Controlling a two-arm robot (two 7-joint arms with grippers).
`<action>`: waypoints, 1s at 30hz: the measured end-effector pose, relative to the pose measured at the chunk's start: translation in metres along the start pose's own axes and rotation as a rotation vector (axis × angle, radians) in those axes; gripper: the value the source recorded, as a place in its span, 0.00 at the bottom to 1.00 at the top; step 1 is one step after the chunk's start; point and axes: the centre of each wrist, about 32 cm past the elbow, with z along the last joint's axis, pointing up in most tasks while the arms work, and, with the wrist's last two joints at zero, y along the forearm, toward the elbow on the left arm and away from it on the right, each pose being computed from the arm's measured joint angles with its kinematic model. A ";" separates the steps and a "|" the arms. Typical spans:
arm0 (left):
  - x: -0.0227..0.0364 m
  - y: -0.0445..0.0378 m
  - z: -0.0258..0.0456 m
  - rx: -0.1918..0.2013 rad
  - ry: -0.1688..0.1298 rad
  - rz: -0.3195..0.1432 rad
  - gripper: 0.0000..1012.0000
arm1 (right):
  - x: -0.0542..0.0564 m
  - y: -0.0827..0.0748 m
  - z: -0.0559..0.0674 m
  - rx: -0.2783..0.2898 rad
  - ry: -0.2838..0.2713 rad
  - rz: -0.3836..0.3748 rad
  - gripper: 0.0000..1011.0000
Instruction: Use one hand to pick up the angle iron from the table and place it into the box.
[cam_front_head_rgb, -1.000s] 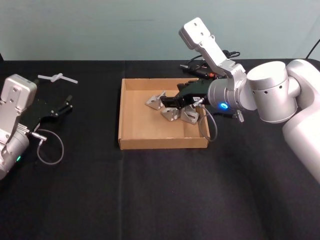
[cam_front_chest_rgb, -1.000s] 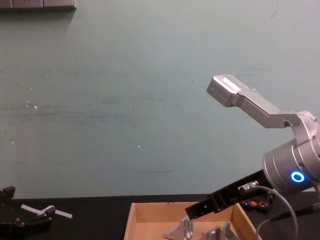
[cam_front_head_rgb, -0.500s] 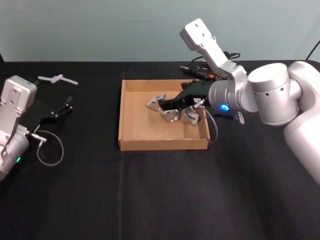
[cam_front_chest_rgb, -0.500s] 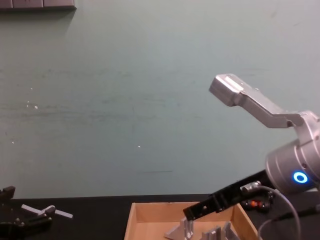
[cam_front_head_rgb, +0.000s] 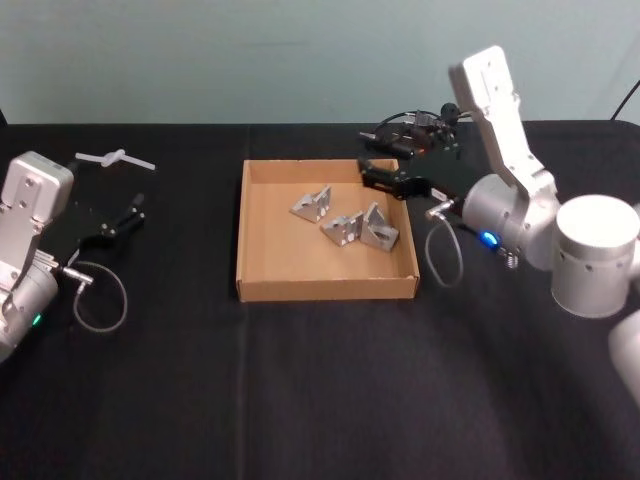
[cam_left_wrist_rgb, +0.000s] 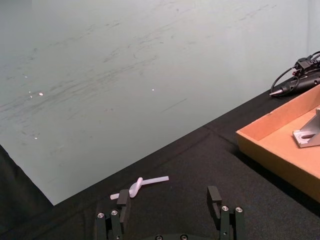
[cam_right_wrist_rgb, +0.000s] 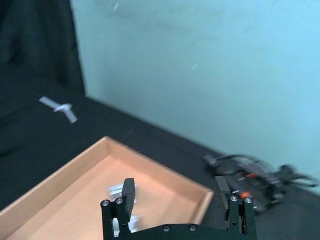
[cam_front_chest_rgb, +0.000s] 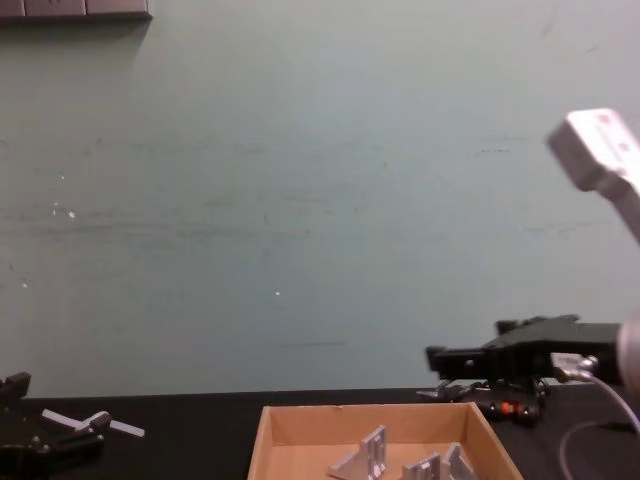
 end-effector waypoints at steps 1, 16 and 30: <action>0.0000 0.0000 0.0000 0.000 0.000 0.000 0.99 | -0.001 -0.004 -0.008 0.038 -0.016 -0.034 0.99; 0.0000 0.0000 0.0000 0.000 0.000 0.000 0.99 | -0.024 0.001 -0.073 0.270 -0.044 -0.317 0.99; 0.0000 0.0000 0.0000 0.000 0.000 0.000 0.99 | -0.027 0.002 -0.080 0.286 -0.033 -0.346 0.99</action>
